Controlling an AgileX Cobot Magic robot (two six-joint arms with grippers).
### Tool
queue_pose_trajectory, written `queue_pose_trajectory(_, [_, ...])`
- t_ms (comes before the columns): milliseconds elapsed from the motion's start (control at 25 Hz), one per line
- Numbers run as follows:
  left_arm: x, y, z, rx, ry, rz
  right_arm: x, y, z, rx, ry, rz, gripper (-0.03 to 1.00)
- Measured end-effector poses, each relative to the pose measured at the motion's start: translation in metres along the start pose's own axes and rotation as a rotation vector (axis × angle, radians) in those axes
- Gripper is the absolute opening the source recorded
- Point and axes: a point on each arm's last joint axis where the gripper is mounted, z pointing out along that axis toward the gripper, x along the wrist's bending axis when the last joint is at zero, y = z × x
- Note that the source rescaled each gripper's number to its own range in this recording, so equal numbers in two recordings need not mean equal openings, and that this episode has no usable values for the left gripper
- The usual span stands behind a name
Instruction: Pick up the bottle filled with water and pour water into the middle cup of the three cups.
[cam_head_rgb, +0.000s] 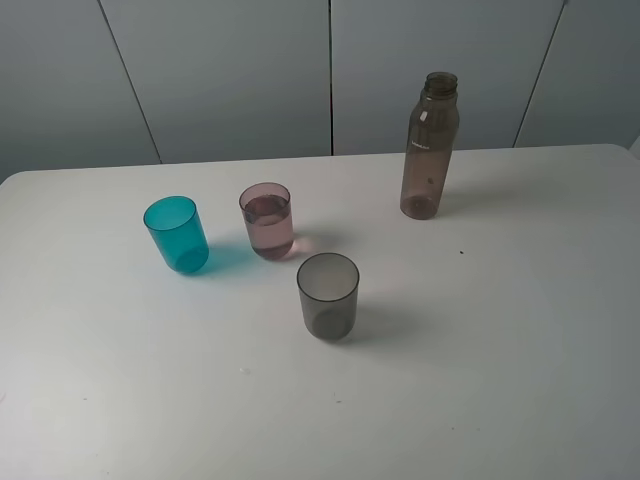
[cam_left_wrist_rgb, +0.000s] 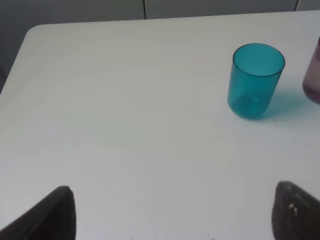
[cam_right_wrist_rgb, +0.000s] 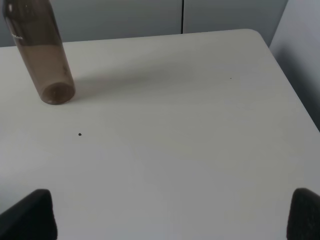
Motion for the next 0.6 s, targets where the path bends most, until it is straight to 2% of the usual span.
queue_pose_trajectory(600, [0.0, 0.0, 0.0, 0.0, 0.0, 0.0, 0.0, 0.0, 0.0, 0.0, 0.0, 0.0, 0.99])
